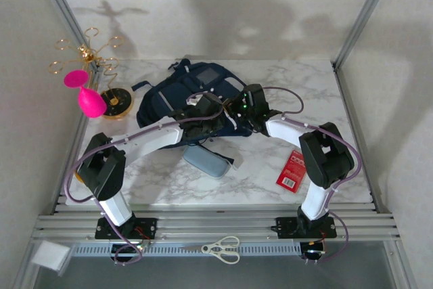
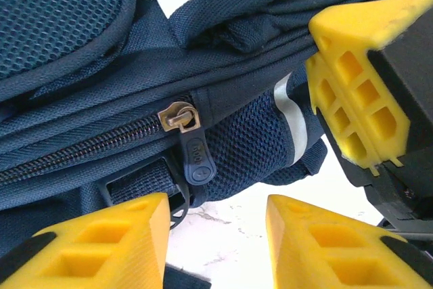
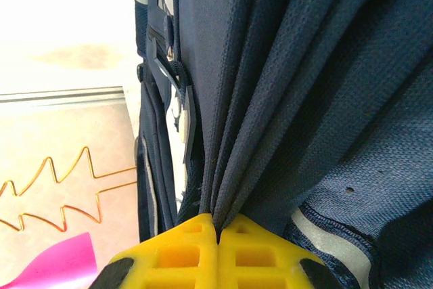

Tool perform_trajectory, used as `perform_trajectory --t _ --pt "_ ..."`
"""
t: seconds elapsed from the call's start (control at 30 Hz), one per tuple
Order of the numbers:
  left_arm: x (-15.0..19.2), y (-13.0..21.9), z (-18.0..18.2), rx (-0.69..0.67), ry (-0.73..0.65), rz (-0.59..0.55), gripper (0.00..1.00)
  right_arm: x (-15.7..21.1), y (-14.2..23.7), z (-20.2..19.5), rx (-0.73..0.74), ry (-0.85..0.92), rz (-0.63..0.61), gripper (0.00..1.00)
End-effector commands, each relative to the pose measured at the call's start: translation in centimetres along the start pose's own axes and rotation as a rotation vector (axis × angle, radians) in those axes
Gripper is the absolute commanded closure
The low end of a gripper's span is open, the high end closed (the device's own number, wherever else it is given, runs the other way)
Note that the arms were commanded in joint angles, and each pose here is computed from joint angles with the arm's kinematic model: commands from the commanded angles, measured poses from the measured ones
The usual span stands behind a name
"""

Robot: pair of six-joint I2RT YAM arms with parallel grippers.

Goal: Pack the student bag
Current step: Unzip the student bag at the center of the table.

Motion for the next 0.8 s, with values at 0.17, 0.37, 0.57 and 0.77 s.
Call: perform_trajectory --t 0.17,0.37,0.57,0.77 --pt "-1.2 -1.1 1.3 -0.145 -0.010 -0.114 0.55 -0.3 1.6 5.0 -0.175 0.026 -0.046 1.00" --pt "-1.7 -2.3 -0.2 -0.131 -0.011 -0.132 0.60 0.2 1.7 5.1 -0.194 0.008 -0.052 1.00" --pt "-2.1 -3.7 -1.5 -0.139 -0.023 -0.152 0.61 0.5 1.7 5.4 -0.213 -0.006 -0.044 1.00" --pt "-3.2 -3.7 -1.1 -0.185 -0.008 -0.231 0.68 -0.1 2.2 6.4 -0.239 -0.003 -0.055 1.00"
Point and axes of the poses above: each hand's point on the last joint's axis, 136 mm out from that joint toward the fingers, its own y axis back along the fingers, its own z axis along the line the jaws close on, x = y × z, the point moved 3 cm from there along y, back along the fingers, and after that the axes turned 15 degrees about y, right-handed, at the moved point
